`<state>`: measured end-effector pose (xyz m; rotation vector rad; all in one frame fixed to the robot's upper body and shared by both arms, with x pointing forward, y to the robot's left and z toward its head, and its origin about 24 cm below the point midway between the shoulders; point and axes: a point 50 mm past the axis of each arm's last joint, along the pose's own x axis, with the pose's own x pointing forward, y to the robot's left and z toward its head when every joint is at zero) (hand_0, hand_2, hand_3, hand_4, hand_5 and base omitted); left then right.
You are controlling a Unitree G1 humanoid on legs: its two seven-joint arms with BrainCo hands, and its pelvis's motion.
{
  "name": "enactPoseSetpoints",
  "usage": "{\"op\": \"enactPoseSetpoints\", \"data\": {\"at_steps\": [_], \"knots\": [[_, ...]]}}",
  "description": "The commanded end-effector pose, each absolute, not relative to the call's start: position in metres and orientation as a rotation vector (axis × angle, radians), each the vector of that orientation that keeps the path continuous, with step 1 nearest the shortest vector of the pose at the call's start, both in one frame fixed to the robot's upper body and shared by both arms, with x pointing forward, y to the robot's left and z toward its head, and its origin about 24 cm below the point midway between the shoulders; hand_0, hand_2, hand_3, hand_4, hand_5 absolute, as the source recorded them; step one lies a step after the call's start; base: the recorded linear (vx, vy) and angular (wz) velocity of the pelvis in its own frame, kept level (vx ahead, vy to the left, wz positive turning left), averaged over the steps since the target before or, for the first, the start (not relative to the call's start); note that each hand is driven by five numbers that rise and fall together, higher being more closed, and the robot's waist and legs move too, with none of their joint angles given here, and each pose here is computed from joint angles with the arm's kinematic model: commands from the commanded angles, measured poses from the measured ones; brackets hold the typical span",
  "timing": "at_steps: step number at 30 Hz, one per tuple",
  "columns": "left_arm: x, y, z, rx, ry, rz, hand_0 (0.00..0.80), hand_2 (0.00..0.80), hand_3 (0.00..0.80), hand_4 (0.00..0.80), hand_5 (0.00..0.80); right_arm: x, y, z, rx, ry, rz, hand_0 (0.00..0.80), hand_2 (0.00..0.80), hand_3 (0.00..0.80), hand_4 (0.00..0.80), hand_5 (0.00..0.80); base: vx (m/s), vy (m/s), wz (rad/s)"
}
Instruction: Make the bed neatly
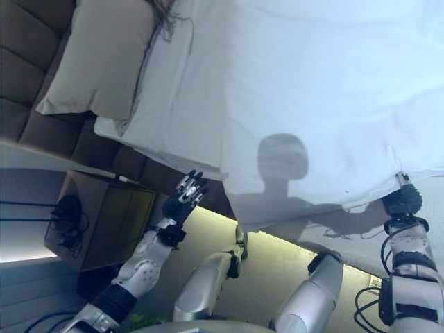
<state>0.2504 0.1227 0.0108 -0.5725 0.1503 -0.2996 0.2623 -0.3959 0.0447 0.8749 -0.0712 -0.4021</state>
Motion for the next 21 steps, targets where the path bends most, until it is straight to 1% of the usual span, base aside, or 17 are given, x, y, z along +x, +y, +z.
{"op": "enactPoseSetpoints", "data": {"at_steps": [1, 5, 8, 9, 12, 15, 21], "knots": [[0.253, 0.127, 0.031, -0.579, 0.047, -0.336, 0.0, 0.0, 0.0, 0.0, 0.0, 0.261, -0.4, 0.048, 0.874, -0.103, -0.395, 0.8, 0.8, 0.8, 0.8, 0.8, 0.082, -0.096, 0.08], [0.249, 0.131, 0.025, -0.557, 0.076, -0.31, 0.0, 0.0, 0.0, 0.0, 0.0, 0.247, -0.386, 0.017, 0.802, -0.013, -0.395, 0.8, 0.8, 0.8, 0.8, 0.8, 0.064, -0.096, 0.07], [0.246, 0.136, 0.02, -0.538, 0.107, -0.267, 0.0, 0.0, 0.0, 0.0, 0.0, 0.247, -0.362, -0.001, 0.72, 0.073, -0.334, 0.8, 0.8, 0.8, 0.8, 0.8, 0.154, -0.103, -0.01], [0.246, 0.137, 0.02, -0.537, 0.108, -0.261, 0.0, 0.0, 0.0, 0.0, 0.0, 0.247, -0.36, -0.003, 0.715, 0.076, -0.333, 0.8, 0.8, 0.8, 0.8, 0.8, 0.119, -0.09, -0.07], [0.241, 0.145, 0.015, -0.51, 0.133, -0.216, 0.0, 0.0, 0.0, 0.0, 0.0, 0.253, -0.329, -0.014, 0.653, 0.136, -0.234, 0.8, 0.8, 0.8, 0.8, 0.8, 0.138, -0.117, -0.05], [0.235, 0.153, 0.007, -0.465, 0.164, -0.174, 0.0, 0.0, 0.0, 0.0, 0.0, 0.259, -0.291, -0.023, 0.643, 0.177, -0.109, 0.8, 0.8, 0.8, 0.8, 0.8, 0.17, -0.144, -0.07], [0.227, 0.164, -0.006, -0.378, 0.236, -0.108, 0.0, 0.0, 0.0, 0.0, 0.0, 0.269, -0.224, -0.025, 0.627, 0.223, 0.069, 0.8, 0.8, 0.8, 0.8, 0.8, 0.115, -0.074, 0.04]]}}
